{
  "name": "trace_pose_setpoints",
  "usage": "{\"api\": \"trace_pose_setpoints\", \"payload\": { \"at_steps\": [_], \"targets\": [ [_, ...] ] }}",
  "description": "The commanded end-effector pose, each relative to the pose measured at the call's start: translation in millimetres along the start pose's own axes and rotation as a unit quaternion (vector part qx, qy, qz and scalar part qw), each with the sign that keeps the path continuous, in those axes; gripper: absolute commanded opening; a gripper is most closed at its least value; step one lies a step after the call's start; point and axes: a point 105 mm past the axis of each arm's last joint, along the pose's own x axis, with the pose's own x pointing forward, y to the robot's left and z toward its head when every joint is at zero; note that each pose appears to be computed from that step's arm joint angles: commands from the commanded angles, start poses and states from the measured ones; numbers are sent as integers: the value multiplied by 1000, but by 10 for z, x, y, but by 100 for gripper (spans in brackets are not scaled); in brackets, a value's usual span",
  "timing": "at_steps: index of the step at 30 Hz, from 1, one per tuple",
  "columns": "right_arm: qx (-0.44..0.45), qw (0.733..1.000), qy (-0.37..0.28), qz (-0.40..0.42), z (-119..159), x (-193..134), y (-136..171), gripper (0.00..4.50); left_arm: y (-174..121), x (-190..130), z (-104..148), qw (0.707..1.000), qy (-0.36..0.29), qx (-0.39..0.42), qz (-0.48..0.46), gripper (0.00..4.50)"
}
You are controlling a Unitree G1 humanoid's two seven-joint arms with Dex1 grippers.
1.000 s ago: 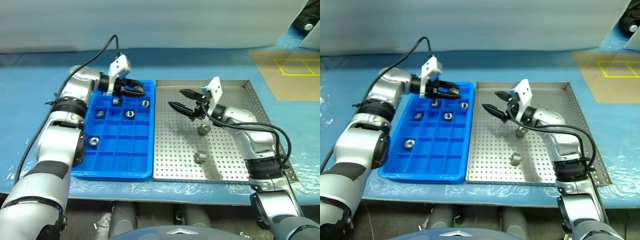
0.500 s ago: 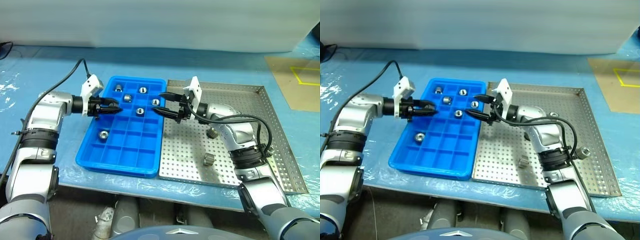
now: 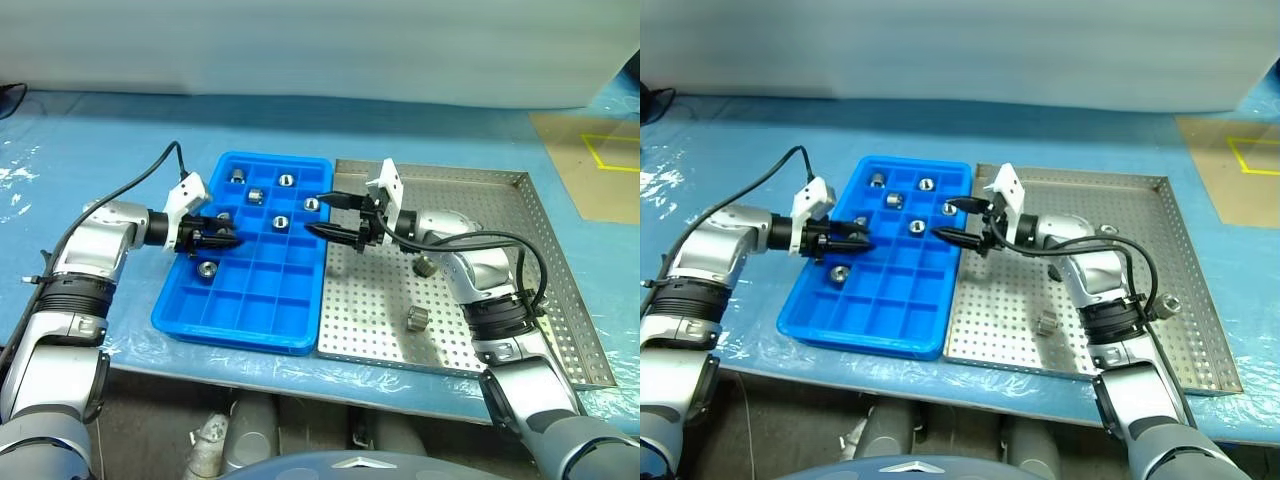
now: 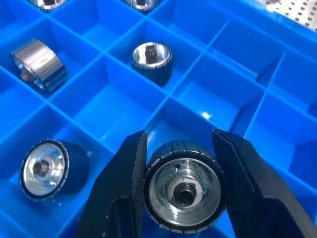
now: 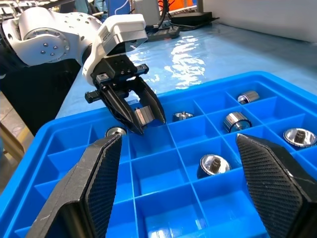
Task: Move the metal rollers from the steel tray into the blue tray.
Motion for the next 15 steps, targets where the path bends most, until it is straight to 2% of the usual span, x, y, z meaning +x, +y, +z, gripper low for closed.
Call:
{"api": "trace_pose_setpoints", "payload": {
  "at_steps": [1,5,13,15],
  "targets": [
    [-23,1000,-15,-3,121,-22,20,379,28,13,83,1000,-6,23,5,207],
    [-25,1000,-14,-10,112,-44,9,379,44,69,135,1000,-10,21,2,335],
    [-28,999,-13,-22,102,-73,0,379,105,143,268,999,-23,41,7,335],
    [-29,999,-12,-26,99,-87,-5,379,97,145,368,998,-36,55,2,335]
  ]
}}
